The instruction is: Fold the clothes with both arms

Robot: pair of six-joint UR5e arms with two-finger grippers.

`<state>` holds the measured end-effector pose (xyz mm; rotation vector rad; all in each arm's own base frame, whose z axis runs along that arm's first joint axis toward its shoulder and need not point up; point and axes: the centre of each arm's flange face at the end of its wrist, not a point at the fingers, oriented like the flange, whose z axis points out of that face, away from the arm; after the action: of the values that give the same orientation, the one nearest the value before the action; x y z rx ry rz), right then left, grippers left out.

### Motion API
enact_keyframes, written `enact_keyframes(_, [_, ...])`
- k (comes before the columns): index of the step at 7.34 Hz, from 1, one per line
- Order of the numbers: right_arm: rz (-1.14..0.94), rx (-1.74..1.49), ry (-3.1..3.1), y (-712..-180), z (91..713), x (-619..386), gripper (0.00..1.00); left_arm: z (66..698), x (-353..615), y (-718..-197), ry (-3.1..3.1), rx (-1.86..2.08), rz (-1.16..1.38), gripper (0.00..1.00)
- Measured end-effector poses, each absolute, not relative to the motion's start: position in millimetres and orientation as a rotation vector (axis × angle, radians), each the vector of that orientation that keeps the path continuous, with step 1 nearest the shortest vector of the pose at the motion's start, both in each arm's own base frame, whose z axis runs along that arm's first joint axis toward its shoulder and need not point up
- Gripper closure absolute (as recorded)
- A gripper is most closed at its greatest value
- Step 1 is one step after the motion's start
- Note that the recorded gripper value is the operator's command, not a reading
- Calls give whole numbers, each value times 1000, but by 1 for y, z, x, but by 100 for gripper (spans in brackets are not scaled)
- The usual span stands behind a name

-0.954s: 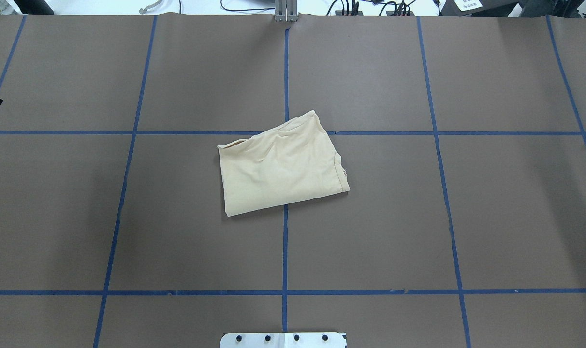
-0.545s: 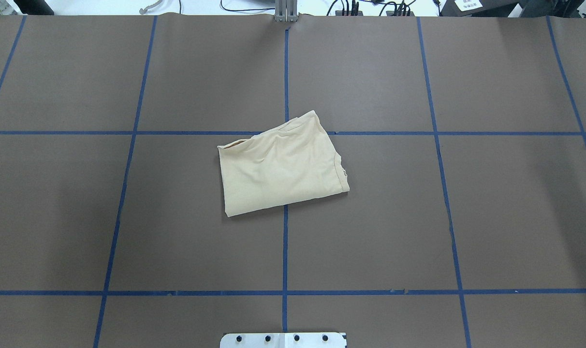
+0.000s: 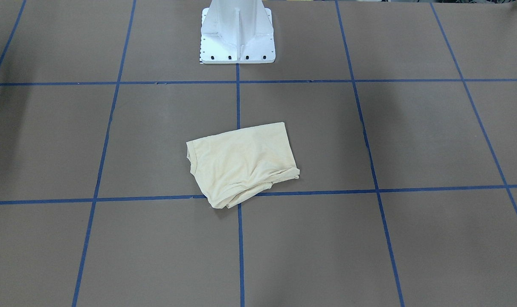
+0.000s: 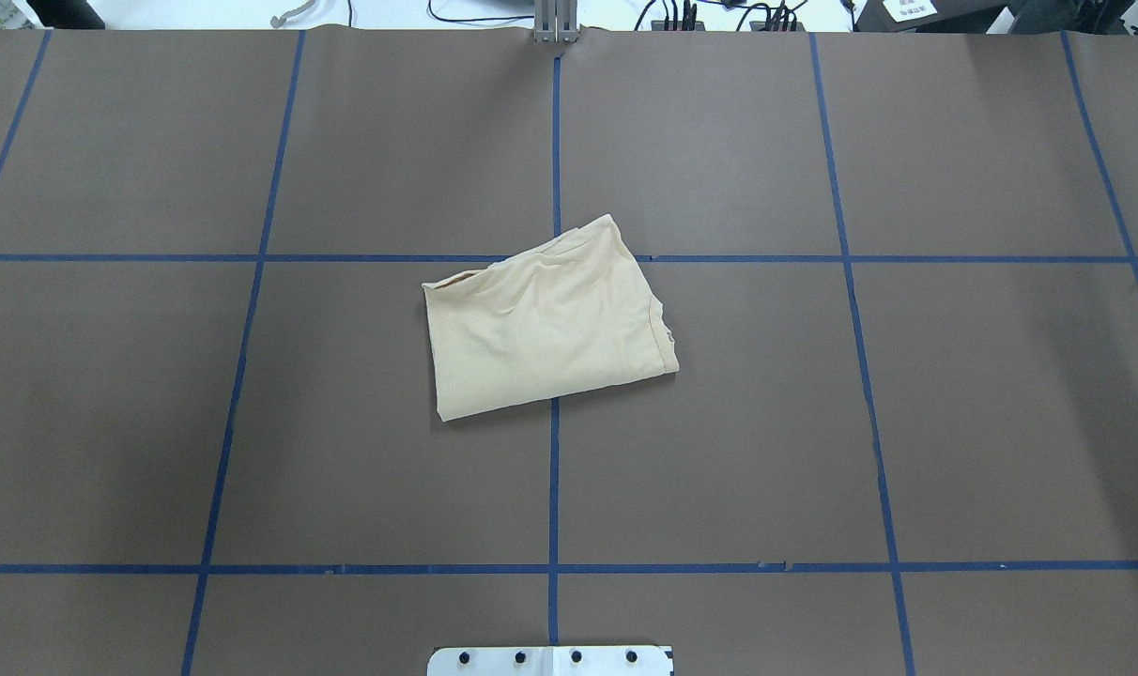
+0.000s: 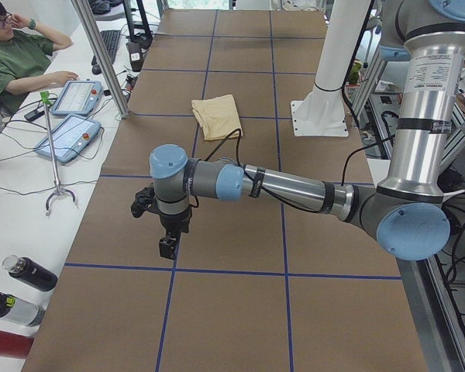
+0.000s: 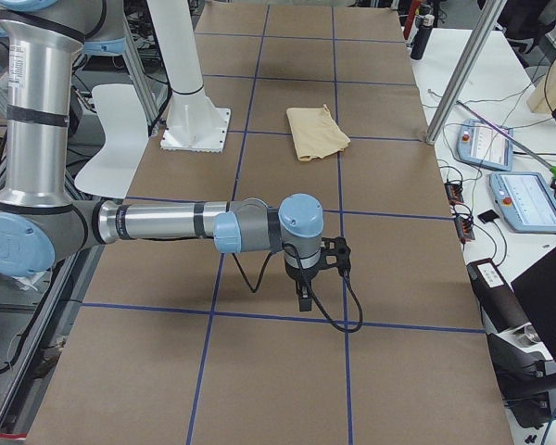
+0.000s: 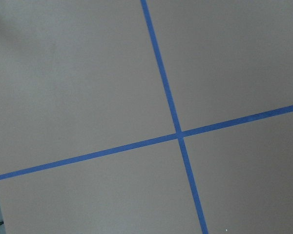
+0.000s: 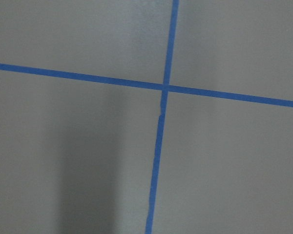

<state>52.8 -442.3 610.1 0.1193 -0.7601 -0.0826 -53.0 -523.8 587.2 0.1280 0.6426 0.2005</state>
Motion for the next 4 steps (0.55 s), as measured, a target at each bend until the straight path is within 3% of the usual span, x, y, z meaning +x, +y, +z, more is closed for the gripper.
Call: enact_keyframes(4, [-61,113,-815,-435,603,49,0,602,-45,-469,791,92,186,0])
